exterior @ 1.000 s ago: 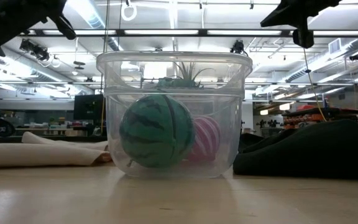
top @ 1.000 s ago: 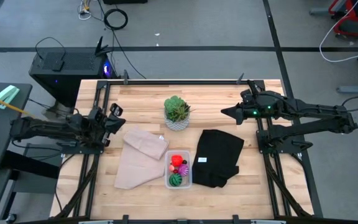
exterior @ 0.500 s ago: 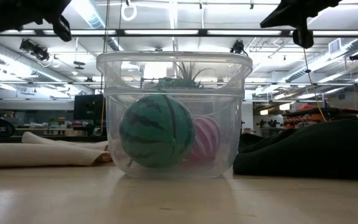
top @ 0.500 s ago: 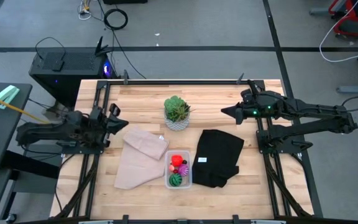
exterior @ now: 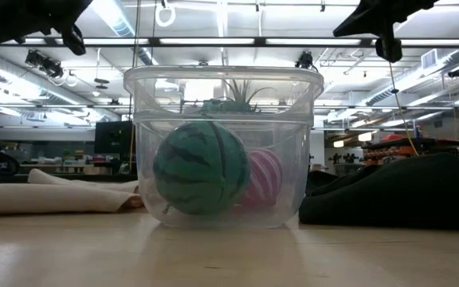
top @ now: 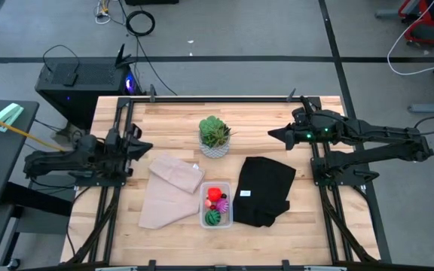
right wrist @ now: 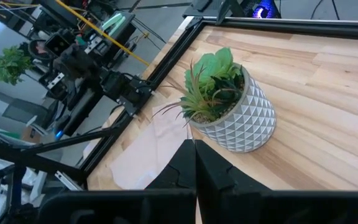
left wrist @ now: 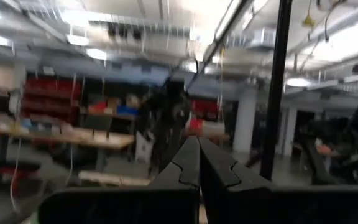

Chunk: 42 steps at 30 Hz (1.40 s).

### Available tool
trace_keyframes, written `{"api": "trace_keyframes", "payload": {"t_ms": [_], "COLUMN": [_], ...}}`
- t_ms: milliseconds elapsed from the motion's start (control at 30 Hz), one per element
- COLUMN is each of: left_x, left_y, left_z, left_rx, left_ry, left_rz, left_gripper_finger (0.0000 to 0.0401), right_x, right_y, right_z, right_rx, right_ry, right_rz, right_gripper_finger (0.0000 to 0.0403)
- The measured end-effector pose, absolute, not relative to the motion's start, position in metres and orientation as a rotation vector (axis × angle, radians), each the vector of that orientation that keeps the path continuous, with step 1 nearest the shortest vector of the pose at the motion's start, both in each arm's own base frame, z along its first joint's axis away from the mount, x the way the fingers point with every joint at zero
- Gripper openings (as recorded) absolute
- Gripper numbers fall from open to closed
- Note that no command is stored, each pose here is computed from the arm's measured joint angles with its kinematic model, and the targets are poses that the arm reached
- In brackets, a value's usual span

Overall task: Pick and placing Produce into tupperware
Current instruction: Return to Home Position

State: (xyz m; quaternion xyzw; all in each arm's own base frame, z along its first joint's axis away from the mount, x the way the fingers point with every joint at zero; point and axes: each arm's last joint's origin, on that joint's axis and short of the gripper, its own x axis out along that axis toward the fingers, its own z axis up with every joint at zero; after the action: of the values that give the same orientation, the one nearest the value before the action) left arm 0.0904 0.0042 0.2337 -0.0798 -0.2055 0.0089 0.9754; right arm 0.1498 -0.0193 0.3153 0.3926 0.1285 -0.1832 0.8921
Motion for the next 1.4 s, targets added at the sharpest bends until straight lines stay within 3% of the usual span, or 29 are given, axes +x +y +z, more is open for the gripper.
{"api": "trace_keyframes", "payload": {"t_ms": [200,833,1400], "left_x": [0.09,0.093,0.104], "left_y": [0.006,0.006,0.004], "left_z": [0.225,0.213,0.173], "left_rx": [-0.143,-0.146,-0.217], "left_ry": [-0.498,-0.492,-0.059], "left_rz": [0.073,0.071,0.031], "left_gripper_finger": [0.0003,0.0003,0.0003], "right_x": [0.15,0.15,0.15], "right_y": [-0.019,-0.019,-0.019], "right_z": [0.315,0.315,0.315], "right_rx": [0.818,0.824,0.817], "right_ry": [0.266,0.262,0.264], "right_rz": [-0.381,-0.387,-0.386], "right_gripper_finger": [0.0,0.0,0.0]}}
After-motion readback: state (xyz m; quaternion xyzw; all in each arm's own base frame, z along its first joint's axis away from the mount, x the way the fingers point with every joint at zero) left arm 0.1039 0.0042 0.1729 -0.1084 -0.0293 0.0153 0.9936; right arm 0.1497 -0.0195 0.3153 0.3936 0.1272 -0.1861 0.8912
